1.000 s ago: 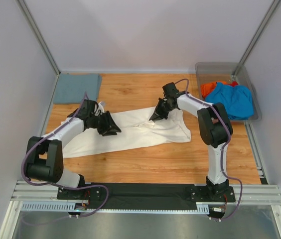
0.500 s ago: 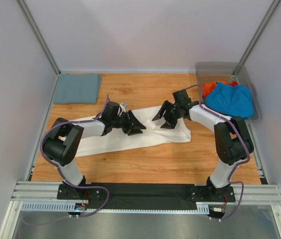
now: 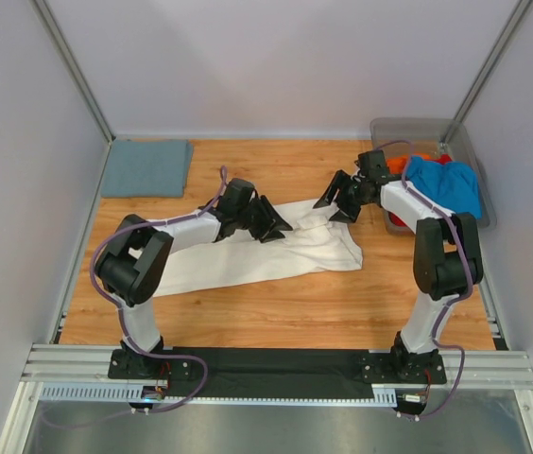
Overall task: Fold and stack the t-shirts
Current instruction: Fold the tshirt
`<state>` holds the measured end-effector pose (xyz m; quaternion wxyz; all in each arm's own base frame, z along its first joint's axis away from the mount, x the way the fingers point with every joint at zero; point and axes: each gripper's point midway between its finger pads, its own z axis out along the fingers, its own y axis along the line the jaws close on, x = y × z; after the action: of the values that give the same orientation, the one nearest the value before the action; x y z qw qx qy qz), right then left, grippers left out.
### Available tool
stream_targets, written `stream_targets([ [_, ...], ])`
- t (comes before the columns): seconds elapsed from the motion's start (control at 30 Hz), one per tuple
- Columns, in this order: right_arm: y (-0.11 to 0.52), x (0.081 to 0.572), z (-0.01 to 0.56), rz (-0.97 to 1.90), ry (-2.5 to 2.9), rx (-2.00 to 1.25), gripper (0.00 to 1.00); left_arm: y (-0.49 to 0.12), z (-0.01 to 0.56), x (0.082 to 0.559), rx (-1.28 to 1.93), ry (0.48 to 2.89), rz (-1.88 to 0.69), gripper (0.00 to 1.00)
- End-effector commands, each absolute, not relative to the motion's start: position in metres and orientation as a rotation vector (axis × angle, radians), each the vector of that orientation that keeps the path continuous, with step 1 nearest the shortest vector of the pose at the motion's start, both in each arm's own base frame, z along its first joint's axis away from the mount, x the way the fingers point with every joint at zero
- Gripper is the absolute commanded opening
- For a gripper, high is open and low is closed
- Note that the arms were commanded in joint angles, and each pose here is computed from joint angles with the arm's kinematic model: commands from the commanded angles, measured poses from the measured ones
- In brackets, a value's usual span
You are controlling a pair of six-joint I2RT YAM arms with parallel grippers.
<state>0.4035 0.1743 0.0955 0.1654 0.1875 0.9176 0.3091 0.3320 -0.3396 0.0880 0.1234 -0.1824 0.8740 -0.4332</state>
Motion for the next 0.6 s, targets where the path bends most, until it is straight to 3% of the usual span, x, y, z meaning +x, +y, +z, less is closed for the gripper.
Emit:
stream_targets([
  [0.0, 0.182, 0.407, 0.105, 0.918, 2.609, 0.468, 0.64, -0.329, 0.068, 0.334, -0.617, 2.648, -1.029, 0.47],
  [0.17, 0.178, 0.41, 0.102, 0.916, 2.602, 0.48, 0.64, -0.347, 0.056, 0.335, -0.681, 2.709, -1.018, 0.47],
  [0.3, 0.169, 0.409, 0.099, 0.9, 2.605, 0.493, 0.64, -0.338, 0.043, 0.325, -0.769, 2.805, -0.819, 0.46],
  [0.57, 0.161, 0.402, 0.091, 0.889, 2.615, 0.489, 0.64, -0.337, 0.024, 0.326, -0.857, 2.832, -0.71, 0.46],
])
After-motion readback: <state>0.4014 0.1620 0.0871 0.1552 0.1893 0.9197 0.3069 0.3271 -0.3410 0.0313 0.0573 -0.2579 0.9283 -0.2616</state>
